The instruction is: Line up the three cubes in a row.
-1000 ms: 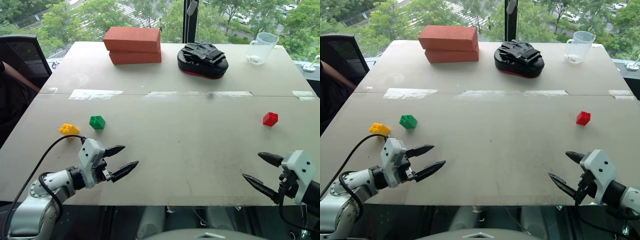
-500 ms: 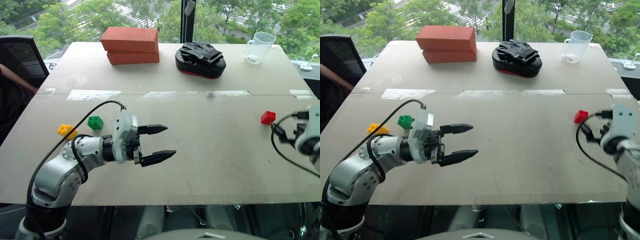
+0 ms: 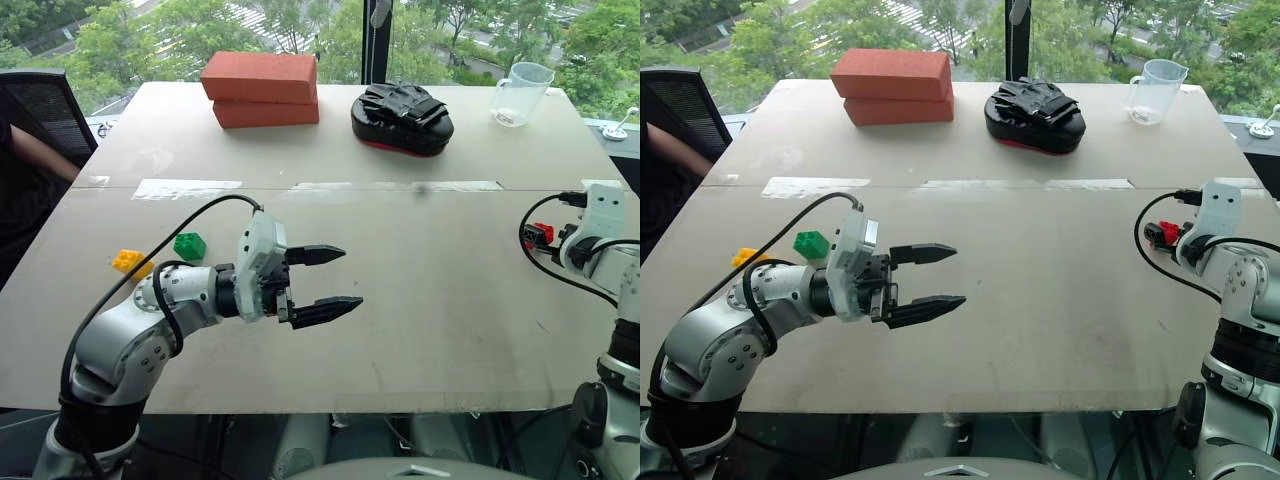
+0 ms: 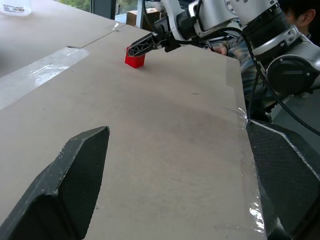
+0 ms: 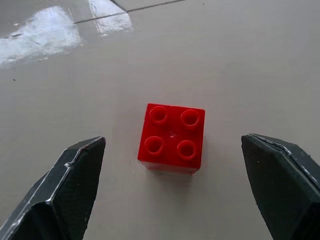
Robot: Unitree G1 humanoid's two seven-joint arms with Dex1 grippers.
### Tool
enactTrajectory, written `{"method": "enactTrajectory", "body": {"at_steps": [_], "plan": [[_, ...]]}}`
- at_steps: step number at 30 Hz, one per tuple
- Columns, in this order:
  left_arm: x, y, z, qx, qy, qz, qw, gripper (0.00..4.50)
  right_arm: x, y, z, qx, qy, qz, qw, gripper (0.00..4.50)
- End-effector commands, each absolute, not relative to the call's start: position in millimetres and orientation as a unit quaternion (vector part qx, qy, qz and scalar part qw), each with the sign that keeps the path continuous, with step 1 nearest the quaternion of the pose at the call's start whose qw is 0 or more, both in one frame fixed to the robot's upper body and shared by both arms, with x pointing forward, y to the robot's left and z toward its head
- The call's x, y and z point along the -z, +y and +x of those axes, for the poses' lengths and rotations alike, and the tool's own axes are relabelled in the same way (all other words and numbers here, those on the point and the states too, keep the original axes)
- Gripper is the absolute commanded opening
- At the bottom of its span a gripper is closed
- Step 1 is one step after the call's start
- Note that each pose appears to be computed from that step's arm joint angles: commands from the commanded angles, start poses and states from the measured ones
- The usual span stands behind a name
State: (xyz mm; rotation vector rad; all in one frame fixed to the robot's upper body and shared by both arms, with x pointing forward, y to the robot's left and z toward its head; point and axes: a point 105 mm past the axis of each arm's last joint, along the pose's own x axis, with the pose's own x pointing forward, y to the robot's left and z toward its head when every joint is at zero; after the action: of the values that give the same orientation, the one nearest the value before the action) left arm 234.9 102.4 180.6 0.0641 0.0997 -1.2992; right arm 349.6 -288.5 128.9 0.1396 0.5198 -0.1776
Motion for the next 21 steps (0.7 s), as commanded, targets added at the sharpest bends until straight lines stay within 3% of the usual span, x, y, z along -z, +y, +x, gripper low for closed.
{"method": "enactTrajectory", "body": {"at_steps": [1, 6, 10, 13, 17, 21], "plan": [[-188, 97, 228, 0.61, 0.023, 0.04, 0.791, 4.5, -137, -292, 362, 0.088, 0.233, 0.055, 0.967, 3.68], [-186, 100, 229, 0.601, 0.026, 0.04, 0.798, 4.5, -132, -295, 366, 0.076, 0.237, 0.04, 0.968, 1.29], [-180, 108, 232, 0.584, 0.031, 0.042, 0.81, 4.5, -144, -272, 364, -0.036, 0.212, -0.028, 0.976, 1.29], [-175, 118, 235, 0.568, 0.028, 0.045, 0.822, 4.5, -163, -228, 355, -0.198, 0.145, -0.083, 0.966, 1.29], [-167, 142, 238, 0.536, 0.034, 0.059, 0.841, 4.5, -161, -145, 331, -0.443, 0.118, -0.205, 0.865, 1.29], [-166, 153, 230, 0.55, 0.063, 0.047, 0.832, 4.5, -147, -111, 329, -0.534, 0.125, -0.261, 0.795, 1.29]]}}
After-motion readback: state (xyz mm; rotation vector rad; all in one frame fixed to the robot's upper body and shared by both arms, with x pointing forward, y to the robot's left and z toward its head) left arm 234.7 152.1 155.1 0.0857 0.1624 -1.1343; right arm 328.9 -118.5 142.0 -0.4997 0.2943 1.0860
